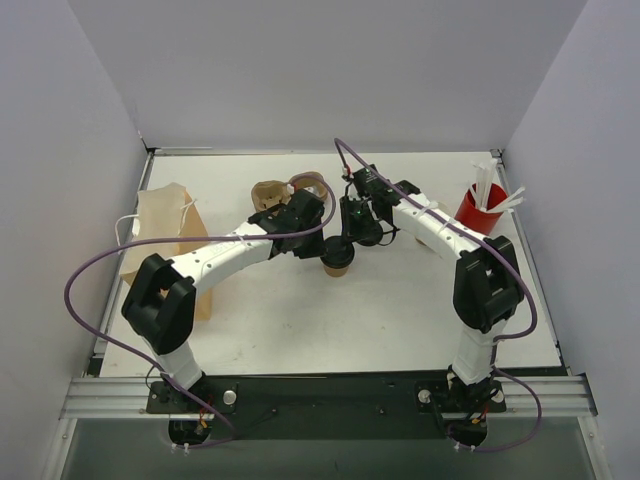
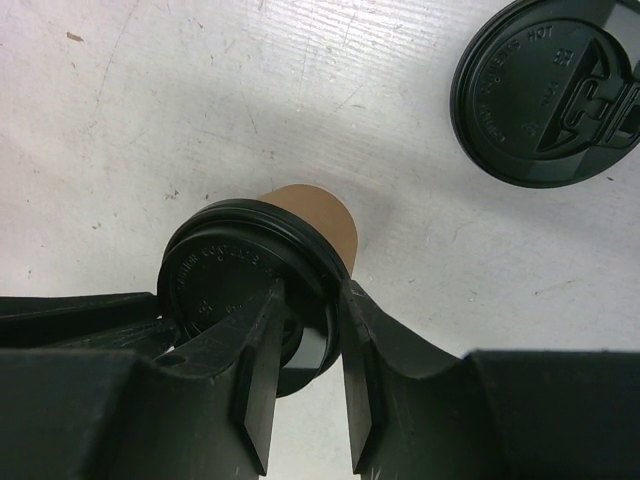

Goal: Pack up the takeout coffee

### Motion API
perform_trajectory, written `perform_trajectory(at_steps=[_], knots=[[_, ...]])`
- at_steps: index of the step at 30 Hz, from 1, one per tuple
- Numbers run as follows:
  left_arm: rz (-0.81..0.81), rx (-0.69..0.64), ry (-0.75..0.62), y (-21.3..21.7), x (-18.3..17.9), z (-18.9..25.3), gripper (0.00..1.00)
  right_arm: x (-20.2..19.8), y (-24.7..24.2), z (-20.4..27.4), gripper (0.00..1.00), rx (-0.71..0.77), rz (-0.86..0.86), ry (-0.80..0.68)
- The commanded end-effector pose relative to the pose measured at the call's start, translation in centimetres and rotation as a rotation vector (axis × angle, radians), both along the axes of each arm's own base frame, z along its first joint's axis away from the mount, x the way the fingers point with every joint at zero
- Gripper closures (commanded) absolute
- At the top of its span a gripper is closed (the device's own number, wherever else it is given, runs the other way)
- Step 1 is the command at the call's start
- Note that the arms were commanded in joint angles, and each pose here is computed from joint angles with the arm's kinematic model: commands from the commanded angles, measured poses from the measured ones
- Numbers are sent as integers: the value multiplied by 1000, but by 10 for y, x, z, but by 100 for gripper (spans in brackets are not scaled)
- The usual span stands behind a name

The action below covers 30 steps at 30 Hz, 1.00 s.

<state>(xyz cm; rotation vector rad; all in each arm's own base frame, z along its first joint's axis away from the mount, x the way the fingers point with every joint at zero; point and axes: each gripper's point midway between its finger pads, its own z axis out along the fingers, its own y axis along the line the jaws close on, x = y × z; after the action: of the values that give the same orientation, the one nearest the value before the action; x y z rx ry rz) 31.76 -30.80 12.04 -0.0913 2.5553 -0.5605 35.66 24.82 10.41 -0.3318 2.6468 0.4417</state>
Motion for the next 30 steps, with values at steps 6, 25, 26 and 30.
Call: perform_trajectory(at_steps=[6,25,26,30], knots=[[2,-4,-52,-12,19,5,75,-20,-6,-18,79,-26,-66,67],[-66,122,-87,-7,41,-1,75,-68,-5,-24,79,-23,-244,92],[-71,125,-94,-7,43,2,75,-66,-6,-21,78,-24,-242,81],[-102,136,-119,-8,48,15,70,-62,-9,-8,71,-25,-238,51]])
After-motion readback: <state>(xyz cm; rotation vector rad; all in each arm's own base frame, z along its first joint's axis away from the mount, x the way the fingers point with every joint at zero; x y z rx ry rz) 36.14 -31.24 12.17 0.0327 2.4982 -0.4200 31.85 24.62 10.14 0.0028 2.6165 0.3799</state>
